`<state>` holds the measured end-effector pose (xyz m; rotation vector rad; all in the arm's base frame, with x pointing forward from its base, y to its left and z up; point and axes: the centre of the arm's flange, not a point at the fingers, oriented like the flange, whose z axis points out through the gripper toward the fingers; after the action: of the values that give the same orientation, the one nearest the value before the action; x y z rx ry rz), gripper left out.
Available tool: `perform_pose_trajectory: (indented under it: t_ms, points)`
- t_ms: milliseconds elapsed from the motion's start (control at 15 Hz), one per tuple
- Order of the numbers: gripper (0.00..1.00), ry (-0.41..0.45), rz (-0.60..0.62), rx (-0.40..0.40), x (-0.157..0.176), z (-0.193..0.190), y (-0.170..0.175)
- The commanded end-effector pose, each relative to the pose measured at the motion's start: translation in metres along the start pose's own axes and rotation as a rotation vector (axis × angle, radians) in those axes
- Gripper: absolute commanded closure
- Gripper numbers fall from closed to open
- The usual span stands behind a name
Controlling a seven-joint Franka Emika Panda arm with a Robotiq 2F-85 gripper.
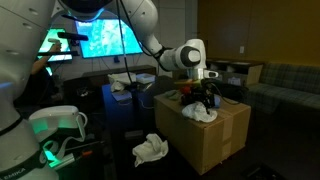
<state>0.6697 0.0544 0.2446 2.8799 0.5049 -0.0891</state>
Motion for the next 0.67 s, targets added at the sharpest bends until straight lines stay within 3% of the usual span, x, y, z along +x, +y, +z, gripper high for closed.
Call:
perform_pose_trajectory:
  t_ms: [0,400,600]
  points:
    - [0.42,0.014,-0.012,0.062,-0.007,0.001,0.013]
    - [0.88,0.0,-0.007,0.122,-0.021,-0.013,0.013]
    - [0.96,-0.017,0.027,0.144,-0.044,-0.02,0.015]
